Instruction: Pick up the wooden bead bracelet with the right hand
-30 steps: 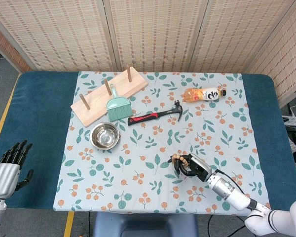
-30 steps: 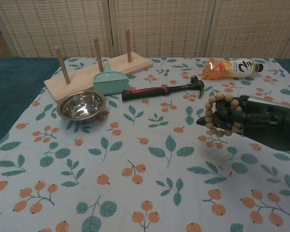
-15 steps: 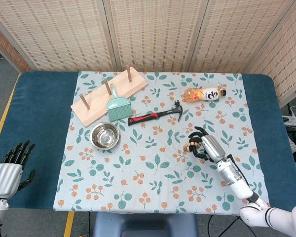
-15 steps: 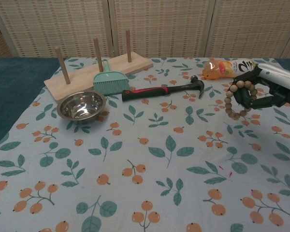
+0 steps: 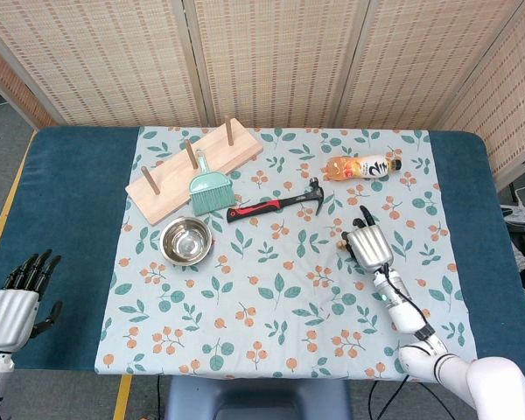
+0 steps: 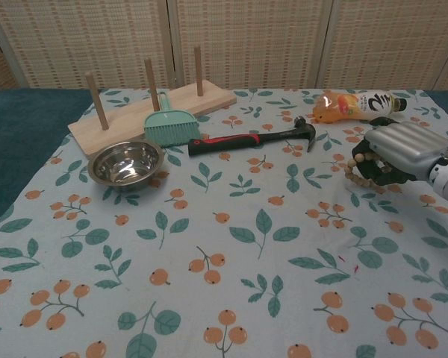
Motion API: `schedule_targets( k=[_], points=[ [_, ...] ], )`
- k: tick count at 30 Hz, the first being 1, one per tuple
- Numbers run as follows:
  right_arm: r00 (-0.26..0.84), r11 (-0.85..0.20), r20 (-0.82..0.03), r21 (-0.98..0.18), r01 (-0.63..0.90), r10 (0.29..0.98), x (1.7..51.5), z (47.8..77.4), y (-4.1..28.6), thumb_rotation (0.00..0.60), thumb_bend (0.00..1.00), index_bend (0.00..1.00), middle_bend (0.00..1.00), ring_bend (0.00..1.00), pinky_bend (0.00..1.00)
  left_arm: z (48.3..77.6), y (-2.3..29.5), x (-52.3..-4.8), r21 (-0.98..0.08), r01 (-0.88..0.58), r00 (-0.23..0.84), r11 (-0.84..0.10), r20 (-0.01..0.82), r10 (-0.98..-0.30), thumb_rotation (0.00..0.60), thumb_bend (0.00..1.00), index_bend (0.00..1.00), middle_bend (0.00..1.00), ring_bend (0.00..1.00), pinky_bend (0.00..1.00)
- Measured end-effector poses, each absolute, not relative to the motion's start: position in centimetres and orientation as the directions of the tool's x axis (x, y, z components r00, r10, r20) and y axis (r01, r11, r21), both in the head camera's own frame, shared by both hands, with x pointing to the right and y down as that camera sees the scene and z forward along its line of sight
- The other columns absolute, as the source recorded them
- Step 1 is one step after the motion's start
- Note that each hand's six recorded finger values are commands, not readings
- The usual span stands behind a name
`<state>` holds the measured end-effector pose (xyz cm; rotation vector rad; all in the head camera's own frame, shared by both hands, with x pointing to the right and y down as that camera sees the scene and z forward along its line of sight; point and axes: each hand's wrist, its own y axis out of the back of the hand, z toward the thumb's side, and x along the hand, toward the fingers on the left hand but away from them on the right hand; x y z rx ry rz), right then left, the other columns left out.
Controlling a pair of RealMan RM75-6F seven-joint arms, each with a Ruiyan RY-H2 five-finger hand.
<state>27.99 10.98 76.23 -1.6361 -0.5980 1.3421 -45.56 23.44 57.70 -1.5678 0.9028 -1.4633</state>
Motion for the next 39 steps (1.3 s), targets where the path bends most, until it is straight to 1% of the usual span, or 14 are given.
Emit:
schedule_targets(
  k=[1, 2, 3, 5, 6, 10, 13, 16, 21, 24, 27, 32, 35, 39],
  points=[
    [0.292, -0.488, -0.517, -0.856, -0.171, 0.804, 27.9, 76.6, 11.2, 0.6, 0.72, 0.37, 0.5, 0.15, 0.0, 57.7, 23.4, -45.6, -0.902, 0.016, 0.079, -0.431, 0.431, -0.899, 0.6, 0.44, 0.02, 0.0, 0.0, 0.17],
    [0.294, -0.502, -0.527, -0.849, -0.164, 0.797, 27.9, 76.7, 11.3, 0.593, 0.71, 0.31, 0.46, 0.13, 0.0, 57.6, 23.4, -45.6, -0.903, 0.016, 0.078, -0.43, 0.43, -0.899, 0.6, 0.44, 0.02, 0.0, 0.0, 0.17],
    [0.297, -0.514, -0.535, -0.844, -0.151, 0.791, 27.8, 76.8, 11.5, 0.563, 0.67, 0.22, 0.39, 0.09, 0.0, 57.6, 23.5, -45.6, -0.903, 0.015, 0.077, -0.43, 0.43, -0.9, 0.6, 0.44, 0.02, 0.0, 0.0, 0.17],
    [0.308, -0.54, -0.546, -0.834, -0.111, 0.779, 27.7, 76.7, 11.8, 0.468, 0.57, 0.09, 0.29, 0.03, 0.0, 57.6, 23.5, -45.7, -0.903, 0.015, 0.075, -0.429, 0.429, -0.9, 0.6, 0.44, 0.02, 0.0, 0.0, 0.17],
    [0.314, -0.549, -0.549, -0.83, -0.096, 0.775, 27.8, 76.6, 12.0, 0.398, 0.49, 0.03, 0.23, 0.01, 0.0, 57.6, 23.4, -45.7, -0.903, 0.016, 0.074, -0.43, 0.43, -0.9, 0.6, 0.44, 0.02, 0.0, 0.0, 0.17],
    [0.34, -0.577, -0.567, -0.813, -0.083, 0.75, 28.2, 75.7, 12.8, 0.285, 0.3, 0.0, 0.08, 0.0, 0.0, 57.7, 23.4, -45.7, -0.902, 0.017, 0.077, -0.432, 0.432, -0.898, 0.6, 0.44, 0.02, 0.0, 0.0, 0.17],
    [0.356, -0.59, -0.583, -0.801, -0.102, 0.73, 28.6, 74.9, 13.6, 0.252, 0.26, 0.0, 0.05, 0.0, 0.0, 57.7, 23.5, -45.6, -0.901, 0.017, 0.079, -0.433, 0.433, -0.898, 0.6, 0.44, 0.02, 0.0, 0.0, 0.17],
    [0.369, -0.59, -0.598, -0.794, -0.148, 0.712, 29.3, 73.9, 14.5, 0.237, 0.26, 0.0, 0.02, 0.0, 0.0, 57.8, 23.5, -45.5, -0.901, 0.018, 0.079, -0.434, 0.434, -0.898, 0.6, 0.44, 0.02, 0.0, 0.0, 0.17],
    [0.363, -0.552, -0.602, -0.798, -0.242, 0.711, 30.6, 72.3, 15.7, 0.247, 0.24, 0.0, 0.0, 0.0, 0.0, 57.8, 23.5, -45.4, -0.9, 0.02, 0.083, -0.435, 0.435, -0.897, 0.6, 0.44, 0.02, 0.0, 0.0, 0.17],
    [0.364, -0.5, -0.549, -0.836, -0.227, 0.752, 30.9, 70.6, 16.0, 0.254, 0.24, 0.0, 0.0, 0.0, 0.0, 57.7, 23.4, -45.3, -0.904, 0.02, 0.085, -0.427, 0.427, -0.9, 0.6, 0.44, 0.01, 0.0, 0.0, 0.17],
    [0.369, -0.418, -0.453, -0.891, -0.177, 0.811, 31.4, 67.8, 16.7, 0.26, 0.24, 0.0, 0.0, 0.0, 0.0, 57.5, 23.3, -45.3, -0.912, 0.019, 0.094, -0.41, 0.41, -0.907, 0.6, 0.44, 0.0, 0.0, 0.0, 0.17],
    [0.327, -0.263, -0.281, -0.96, -0.099, 0.902, 34.0, 61.3, 20.6, 0.314, 0.24, 0.0, 0.0, 0.0, 0.0, 57.1, 23.1, -45.1, -0.93, 0.014, 0.121, -0.368, 0.367, -0.922, 0.6, 0.44, 0.0, 0.0, 0.0, 0.17],
    [0.268, -0.225, -0.238, -0.971, -0.079, 0.933, 36.4, 58.1, 23.7, 0.322, 0.24, 0.0, 0.0, 0.0, 0.0, 57.1, 23.1, -44.8, -0.938, 0.007, 0.139, -0.347, 0.345, -0.928, 0.6, 0.44, 0.0, 0.0, 0.0, 0.15],
    [0.263, -0.217, -0.234, -0.972, -0.091, 0.936, 37.6, 56.4, 24.9, 0.316, 0.24, 0.0, 0.0, 0.0, 0.0, 57.2, 23.1, -44.2, -0.943, 0.004, 0.16, -0.334, 0.33, -0.93, 0.6, 0.43, 0.0, 0.0, 0.0, 0.1]
  ],
)
